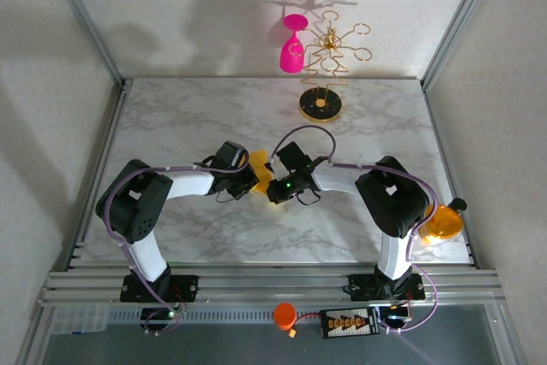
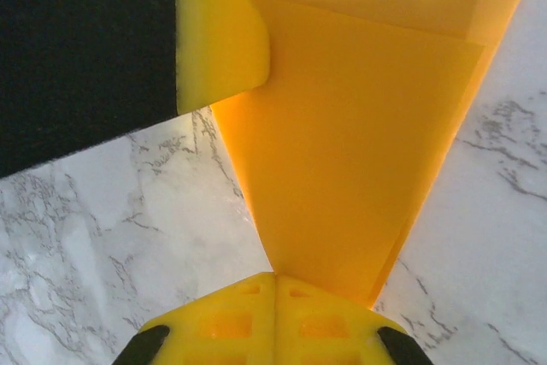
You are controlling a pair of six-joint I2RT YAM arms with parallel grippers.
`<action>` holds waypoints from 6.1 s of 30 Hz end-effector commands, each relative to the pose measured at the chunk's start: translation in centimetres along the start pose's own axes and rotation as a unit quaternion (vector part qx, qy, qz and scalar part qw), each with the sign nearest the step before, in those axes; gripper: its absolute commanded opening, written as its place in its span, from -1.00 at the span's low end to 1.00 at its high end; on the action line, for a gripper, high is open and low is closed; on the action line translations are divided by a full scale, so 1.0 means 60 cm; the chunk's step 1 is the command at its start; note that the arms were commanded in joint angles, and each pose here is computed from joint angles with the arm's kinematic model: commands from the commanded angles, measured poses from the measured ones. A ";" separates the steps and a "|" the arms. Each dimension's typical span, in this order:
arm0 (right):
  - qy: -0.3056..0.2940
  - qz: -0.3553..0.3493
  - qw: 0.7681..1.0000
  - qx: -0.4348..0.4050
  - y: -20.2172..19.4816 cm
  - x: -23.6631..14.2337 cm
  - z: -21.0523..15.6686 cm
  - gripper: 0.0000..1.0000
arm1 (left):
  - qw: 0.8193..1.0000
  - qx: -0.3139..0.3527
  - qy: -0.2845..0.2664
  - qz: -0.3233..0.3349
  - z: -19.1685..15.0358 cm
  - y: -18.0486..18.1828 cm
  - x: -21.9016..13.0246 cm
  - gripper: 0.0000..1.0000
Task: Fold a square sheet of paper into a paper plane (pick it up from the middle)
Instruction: Third fold the triangle at the center of the table.
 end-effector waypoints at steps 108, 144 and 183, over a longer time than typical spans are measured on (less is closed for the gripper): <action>0.040 -0.007 0.995 0.096 -0.048 0.009 -0.048 -0.93 | 0.989 0.124 -0.056 0.057 0.051 0.033 0.005 -0.95; 0.020 0.034 0.998 0.057 -0.037 -0.004 -0.023 -0.99 | 0.969 0.112 -0.018 0.221 0.025 0.160 0.015 -1.00; -0.097 -0.028 0.988 0.113 -0.051 0.012 0.147 -0.63 | 0.993 -0.028 -0.083 -0.078 0.064 0.005 -0.101 0.04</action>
Point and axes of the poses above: each hand's point on the last joint's axis, 136 mm out from that joint toward the fingers, its own x axis out along the fingers, its own y axis along the line the jaws close on, z = x × y, the point moved 2 cm from there along -x, back along the fingers, and after that the axes turned 8 degrees about x, right-handed, at the moved point
